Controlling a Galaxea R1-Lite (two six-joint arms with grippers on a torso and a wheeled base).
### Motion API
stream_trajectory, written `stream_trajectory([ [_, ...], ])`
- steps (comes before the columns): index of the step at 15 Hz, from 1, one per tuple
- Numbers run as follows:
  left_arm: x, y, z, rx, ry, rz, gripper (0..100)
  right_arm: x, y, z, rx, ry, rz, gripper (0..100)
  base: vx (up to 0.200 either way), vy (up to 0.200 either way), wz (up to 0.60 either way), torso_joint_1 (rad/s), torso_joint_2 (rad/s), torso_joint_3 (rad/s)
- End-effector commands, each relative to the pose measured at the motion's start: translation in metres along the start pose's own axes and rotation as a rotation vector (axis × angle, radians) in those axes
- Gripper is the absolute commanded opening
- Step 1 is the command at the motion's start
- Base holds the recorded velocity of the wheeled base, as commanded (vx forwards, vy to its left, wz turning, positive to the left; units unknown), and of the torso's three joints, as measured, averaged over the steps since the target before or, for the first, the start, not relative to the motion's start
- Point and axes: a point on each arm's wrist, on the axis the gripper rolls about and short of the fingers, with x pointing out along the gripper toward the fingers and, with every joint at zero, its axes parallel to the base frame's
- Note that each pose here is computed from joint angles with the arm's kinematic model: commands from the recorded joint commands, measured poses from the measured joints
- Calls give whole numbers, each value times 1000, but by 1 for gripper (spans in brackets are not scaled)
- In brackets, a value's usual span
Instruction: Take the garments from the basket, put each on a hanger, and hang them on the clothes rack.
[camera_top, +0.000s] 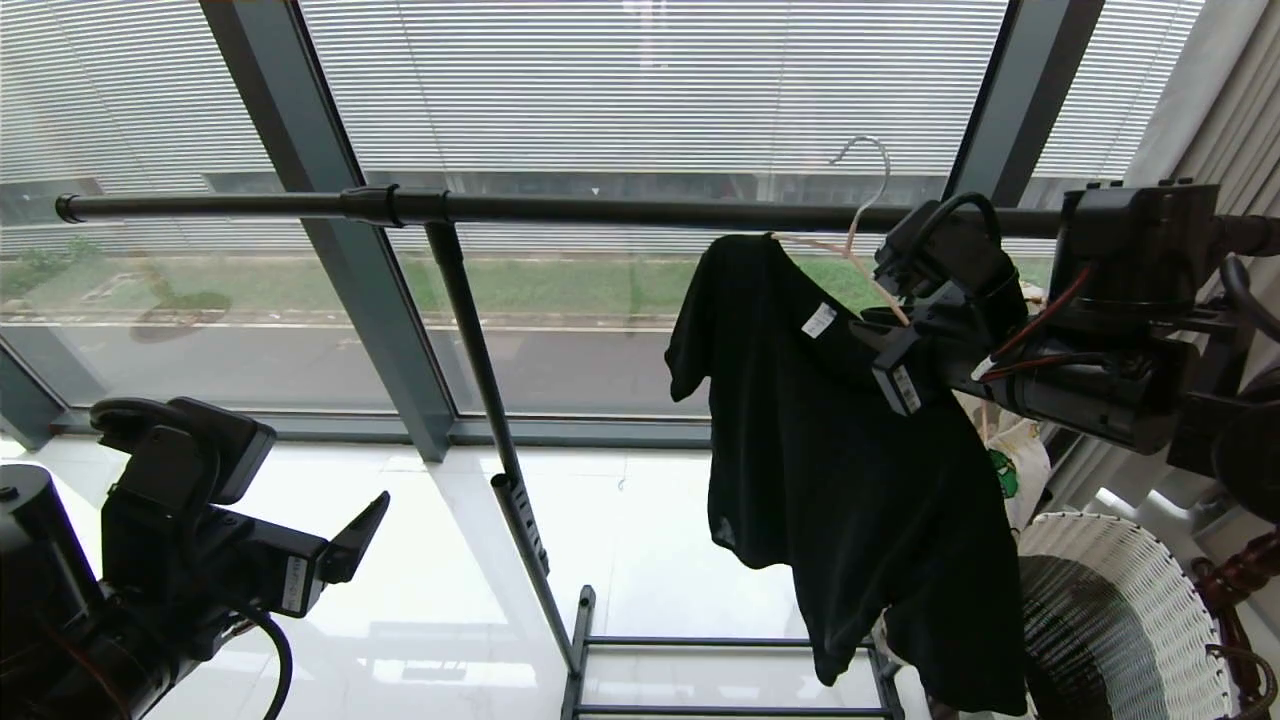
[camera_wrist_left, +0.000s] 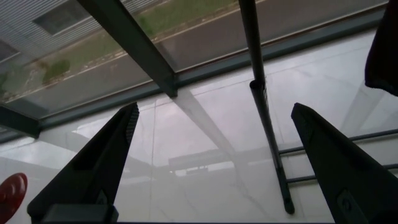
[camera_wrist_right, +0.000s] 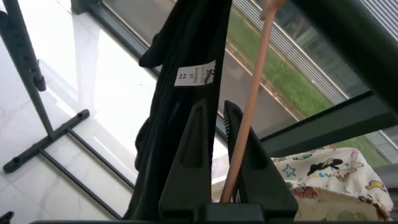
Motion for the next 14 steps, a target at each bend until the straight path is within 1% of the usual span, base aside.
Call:
stream_trajectory([
  [1,0,0,0,0,-2,0,100,13,-3,-9,2,32,-11,0,0,0,0,0,0,0],
  [7,-1,0,0,0,-2,0,100,36,1,-31,6,106,5,0,0,0,0,0,0,0],
  [11,-1,-1,-2,1,4,-4,100,40,0,-31,9,104,-1,0,0,0,0,0,0,0],
  [14,-3,-6,-2,6,-3,-32,100,40,0,-30,7,104,-2,0,0,0,0,0,0,0],
])
